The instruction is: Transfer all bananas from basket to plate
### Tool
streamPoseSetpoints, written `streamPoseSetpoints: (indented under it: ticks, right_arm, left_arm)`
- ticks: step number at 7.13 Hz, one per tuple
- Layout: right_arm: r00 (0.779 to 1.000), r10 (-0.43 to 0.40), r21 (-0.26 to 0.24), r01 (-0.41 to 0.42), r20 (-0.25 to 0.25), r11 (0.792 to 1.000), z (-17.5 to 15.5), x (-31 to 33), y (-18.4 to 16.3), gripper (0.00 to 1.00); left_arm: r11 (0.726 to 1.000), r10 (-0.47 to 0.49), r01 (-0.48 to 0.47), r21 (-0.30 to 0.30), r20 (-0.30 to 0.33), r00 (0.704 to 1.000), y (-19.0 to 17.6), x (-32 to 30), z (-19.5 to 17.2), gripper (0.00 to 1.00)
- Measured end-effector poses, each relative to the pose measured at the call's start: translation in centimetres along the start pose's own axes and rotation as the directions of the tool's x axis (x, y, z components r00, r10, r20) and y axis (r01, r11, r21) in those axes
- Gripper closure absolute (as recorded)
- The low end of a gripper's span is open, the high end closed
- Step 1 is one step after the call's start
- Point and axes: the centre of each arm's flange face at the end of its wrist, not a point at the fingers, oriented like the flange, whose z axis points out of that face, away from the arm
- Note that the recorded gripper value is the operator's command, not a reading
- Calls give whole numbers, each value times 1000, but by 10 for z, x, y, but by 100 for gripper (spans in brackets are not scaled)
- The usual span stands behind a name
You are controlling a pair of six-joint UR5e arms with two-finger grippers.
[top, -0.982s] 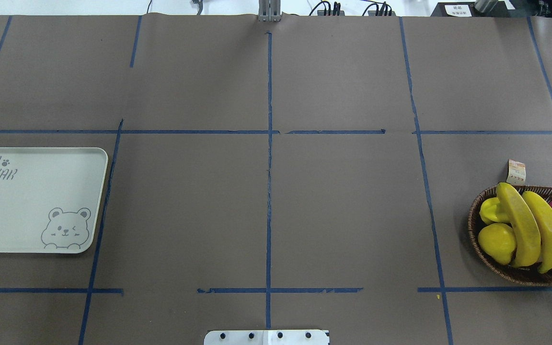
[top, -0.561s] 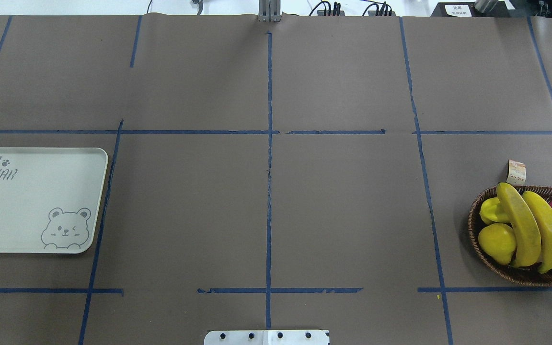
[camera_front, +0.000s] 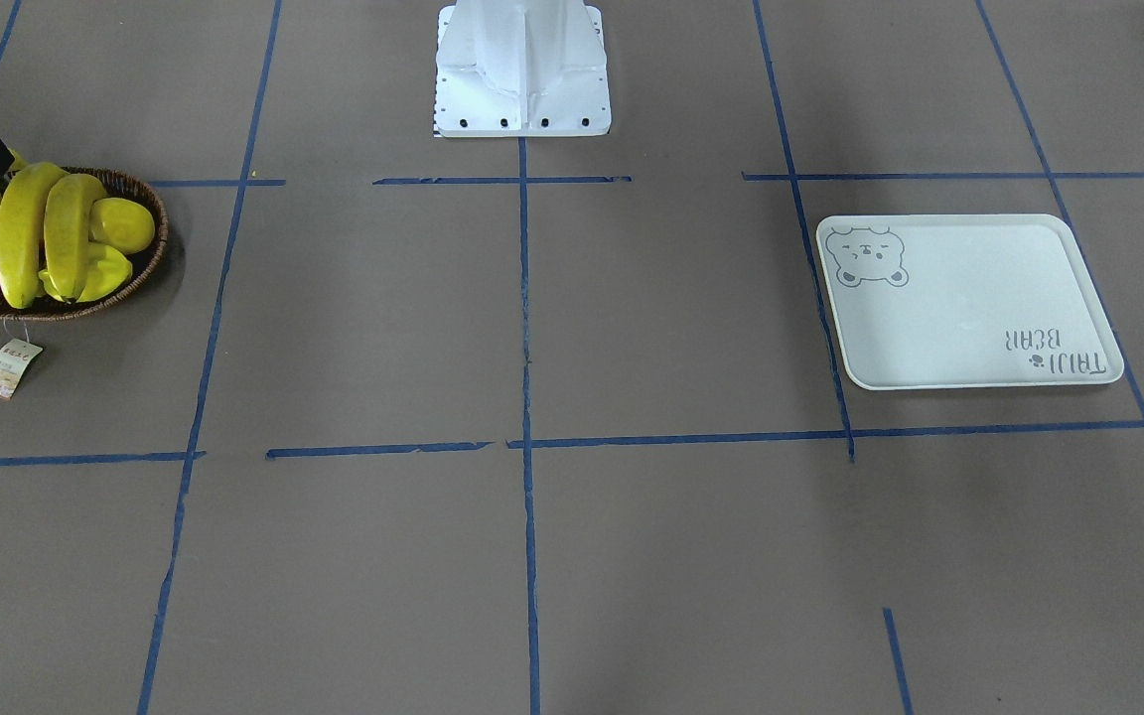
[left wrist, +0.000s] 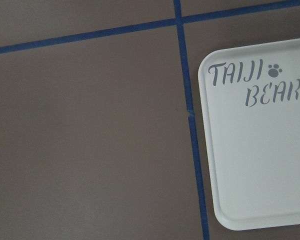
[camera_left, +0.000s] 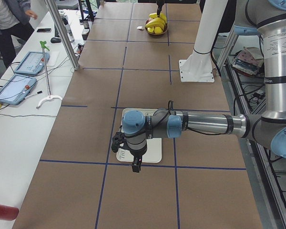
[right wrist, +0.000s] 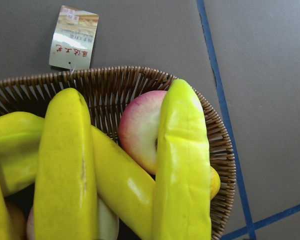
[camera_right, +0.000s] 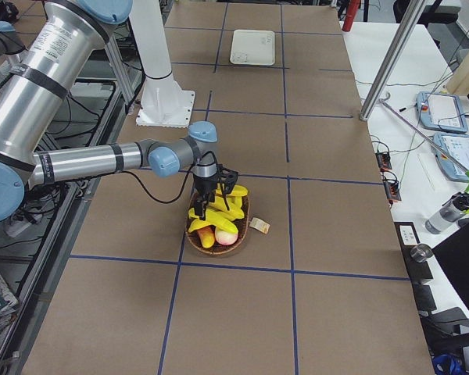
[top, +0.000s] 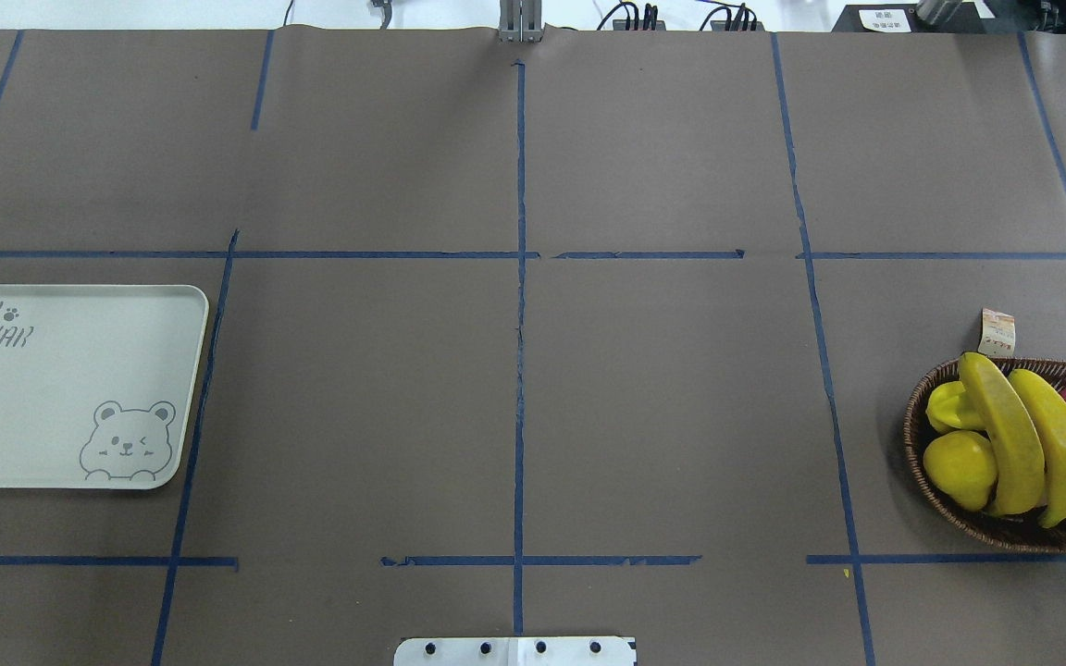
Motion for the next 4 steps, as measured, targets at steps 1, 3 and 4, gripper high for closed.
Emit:
streamPoseSetpoints:
  ticks: [1,3,4]
  right_arm:
    - [1000,-1,-10,1,-9,1000,3,3,3,16]
    - [1000,-8,-30,7,-25,1000,8,6,10,22]
    - [999,-16,-38,15,-30,999,10,5,12,29]
  left_arm:
    - [1000,-1,1,-1,0,1000,0,0,0,0]
    - [1000,-3,3,-4,-1,1000,0,0,1,0]
    - [1000,-4,4,-5,-1,1000,1,0,1,0]
